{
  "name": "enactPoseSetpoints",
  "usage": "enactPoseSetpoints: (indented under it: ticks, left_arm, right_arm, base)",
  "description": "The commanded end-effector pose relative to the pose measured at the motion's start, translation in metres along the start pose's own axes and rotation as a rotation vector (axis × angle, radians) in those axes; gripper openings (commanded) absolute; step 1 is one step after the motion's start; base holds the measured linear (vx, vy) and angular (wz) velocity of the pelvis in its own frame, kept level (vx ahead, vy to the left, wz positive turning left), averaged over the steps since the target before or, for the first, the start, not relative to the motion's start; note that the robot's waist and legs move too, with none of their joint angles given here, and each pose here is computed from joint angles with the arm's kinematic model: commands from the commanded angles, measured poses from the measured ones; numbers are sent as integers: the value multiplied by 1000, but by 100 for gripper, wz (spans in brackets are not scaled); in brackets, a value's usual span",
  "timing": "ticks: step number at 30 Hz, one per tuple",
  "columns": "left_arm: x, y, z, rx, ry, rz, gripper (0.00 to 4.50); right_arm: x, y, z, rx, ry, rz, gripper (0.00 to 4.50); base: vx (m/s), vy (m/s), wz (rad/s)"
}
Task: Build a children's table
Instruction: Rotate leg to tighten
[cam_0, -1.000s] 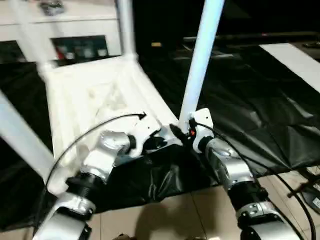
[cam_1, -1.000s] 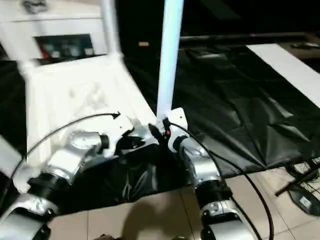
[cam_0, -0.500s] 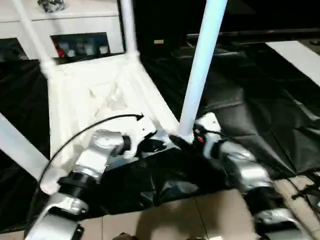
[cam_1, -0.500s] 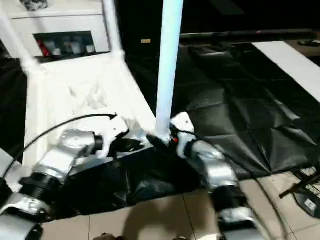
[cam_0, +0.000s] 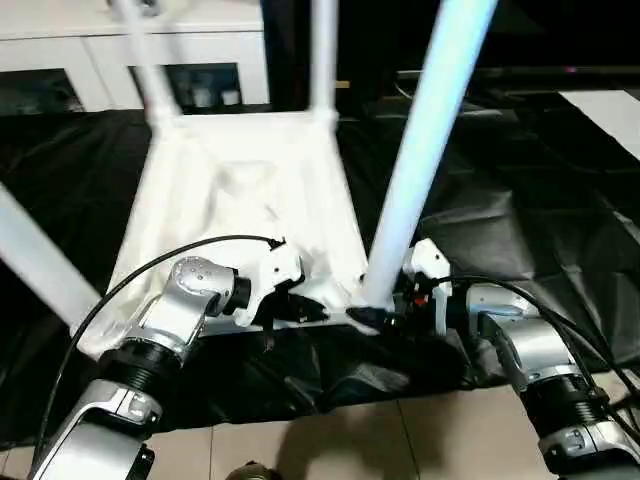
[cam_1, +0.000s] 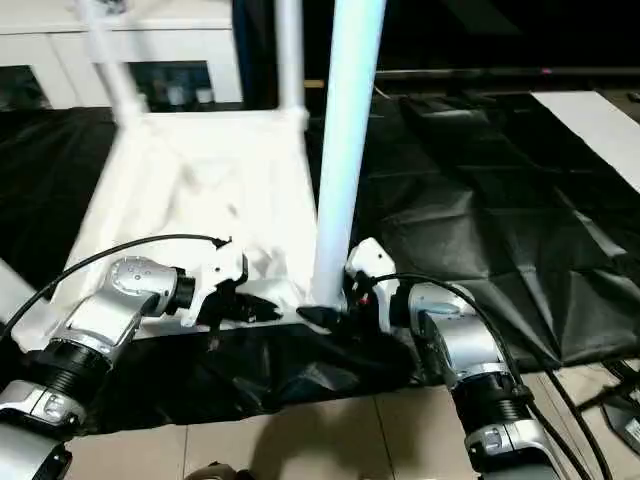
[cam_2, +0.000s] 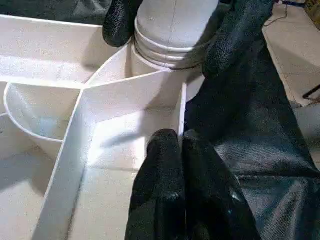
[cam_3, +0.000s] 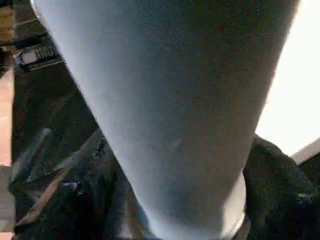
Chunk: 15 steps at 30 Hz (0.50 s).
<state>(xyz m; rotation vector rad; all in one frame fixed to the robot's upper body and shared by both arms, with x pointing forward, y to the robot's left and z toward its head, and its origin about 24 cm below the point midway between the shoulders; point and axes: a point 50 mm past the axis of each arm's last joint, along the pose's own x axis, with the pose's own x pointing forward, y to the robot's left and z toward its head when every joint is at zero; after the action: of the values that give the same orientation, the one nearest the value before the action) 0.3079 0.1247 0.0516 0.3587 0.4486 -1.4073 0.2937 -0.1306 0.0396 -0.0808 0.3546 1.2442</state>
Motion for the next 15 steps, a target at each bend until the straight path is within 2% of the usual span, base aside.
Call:
enactPoseSetpoints:
  ticks: [1,5,8,11,15]
  left_arm:
    - [6,8,20,49,-41,30,0]
    - [3,8,18,50,-32,29,0]
    - [3,12,19,49,-44,85,0]
    - [8,19,22,19,-76,209,0]
    - [13,20,23,10,-70,282,0]
  right_arm:
    - [35,39,-9,21,32,304,315]
    - [34,39,-10,23,36,304,287]
    - [37,34,-10,14,25,220,271]
    - [50,16,-9,12,-3,-33,267]
    - [59,3,-8,55,-10,-243,265]
  base:
    - [0,0,0]
    - [0,0,0]
    - [0,0,0]
    - [0,0,0]
    - [0,0,0]
